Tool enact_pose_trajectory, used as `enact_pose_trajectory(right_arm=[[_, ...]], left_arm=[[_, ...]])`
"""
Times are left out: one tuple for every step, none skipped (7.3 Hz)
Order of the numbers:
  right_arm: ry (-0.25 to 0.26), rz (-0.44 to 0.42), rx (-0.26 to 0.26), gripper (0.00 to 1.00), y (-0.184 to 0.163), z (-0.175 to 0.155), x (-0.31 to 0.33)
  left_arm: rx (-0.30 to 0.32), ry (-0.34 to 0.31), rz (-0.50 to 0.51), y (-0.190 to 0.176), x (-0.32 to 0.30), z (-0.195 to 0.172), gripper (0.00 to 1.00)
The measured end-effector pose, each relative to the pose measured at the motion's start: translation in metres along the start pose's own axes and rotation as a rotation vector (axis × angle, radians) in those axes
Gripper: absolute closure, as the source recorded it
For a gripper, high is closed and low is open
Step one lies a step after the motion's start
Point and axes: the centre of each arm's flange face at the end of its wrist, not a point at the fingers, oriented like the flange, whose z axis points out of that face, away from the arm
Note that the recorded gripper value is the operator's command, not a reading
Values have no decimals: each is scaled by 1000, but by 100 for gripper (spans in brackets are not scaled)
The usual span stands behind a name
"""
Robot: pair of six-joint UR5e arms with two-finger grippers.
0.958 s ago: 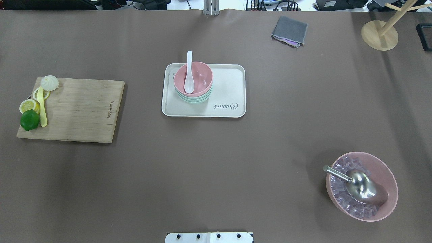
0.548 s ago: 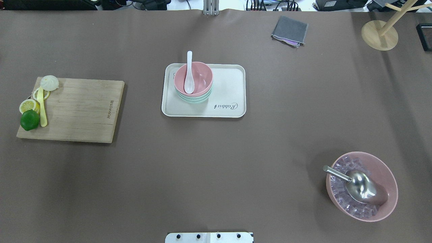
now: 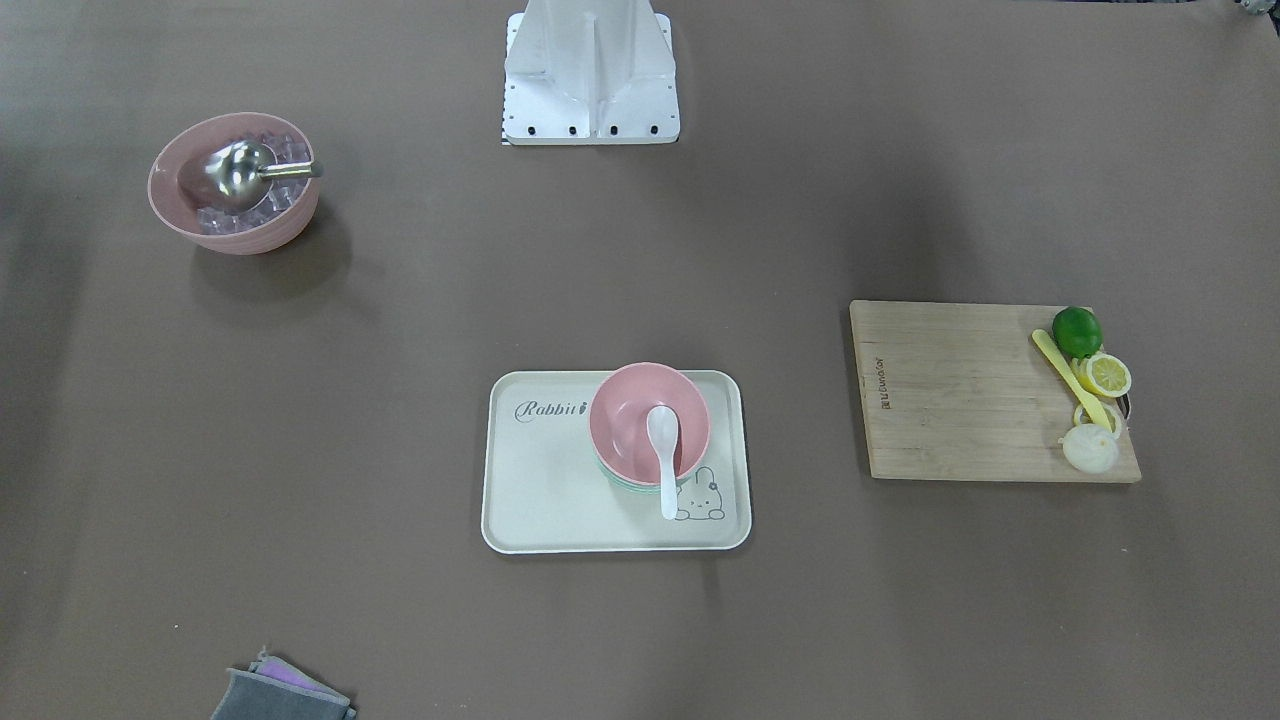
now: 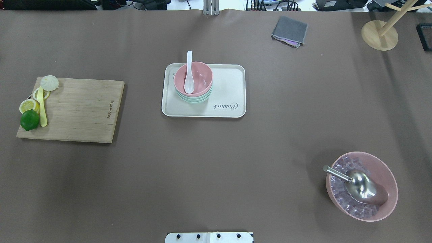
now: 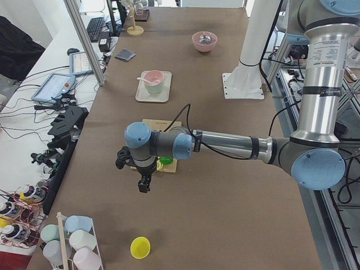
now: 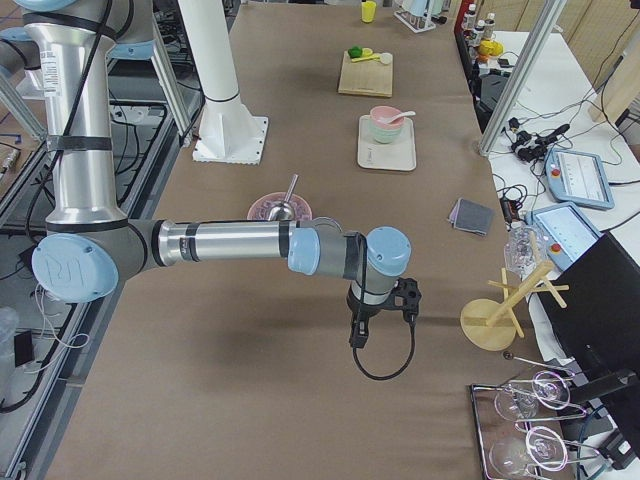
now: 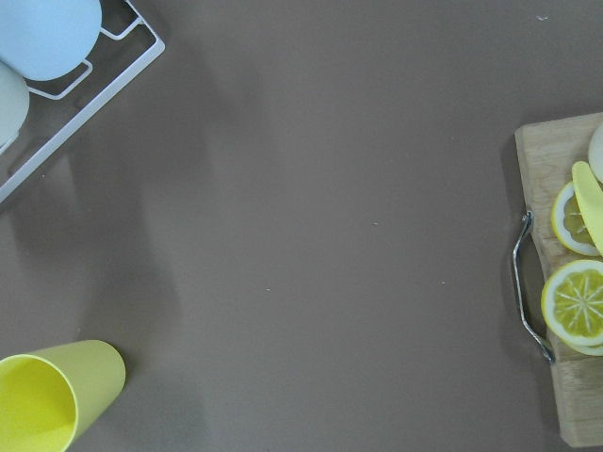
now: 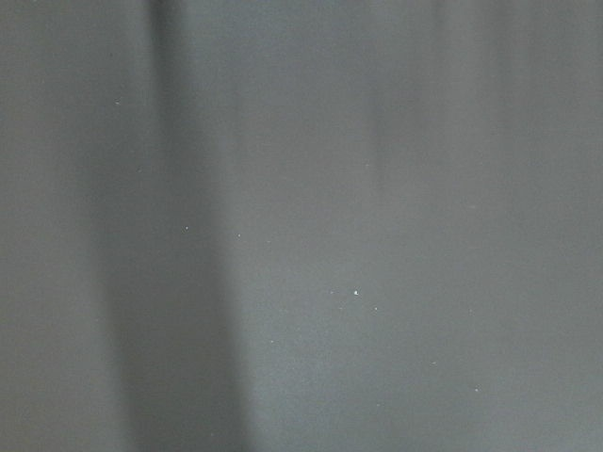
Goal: Stack pink bowl on green and place spoon
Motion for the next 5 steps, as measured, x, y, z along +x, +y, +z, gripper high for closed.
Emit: enact_pose_trajectory(right_arm=[[0, 0, 0, 0, 0, 0, 0], [-1, -1, 0, 0, 0, 0, 0], [-1, 0, -1, 0, -1, 0, 0], [-1, 0, -1, 0, -1, 0, 0], [-1, 0, -1, 0, -1, 1, 0]], left_arm=[[-3, 4, -3, 2, -1, 1, 1], [-4, 5, -5, 3, -1, 2, 1], [-5, 6, -6, 3, -2, 2, 1], [-5, 6, -7, 3, -2, 2, 1], [-6, 6, -7, 3, -2, 3, 1]])
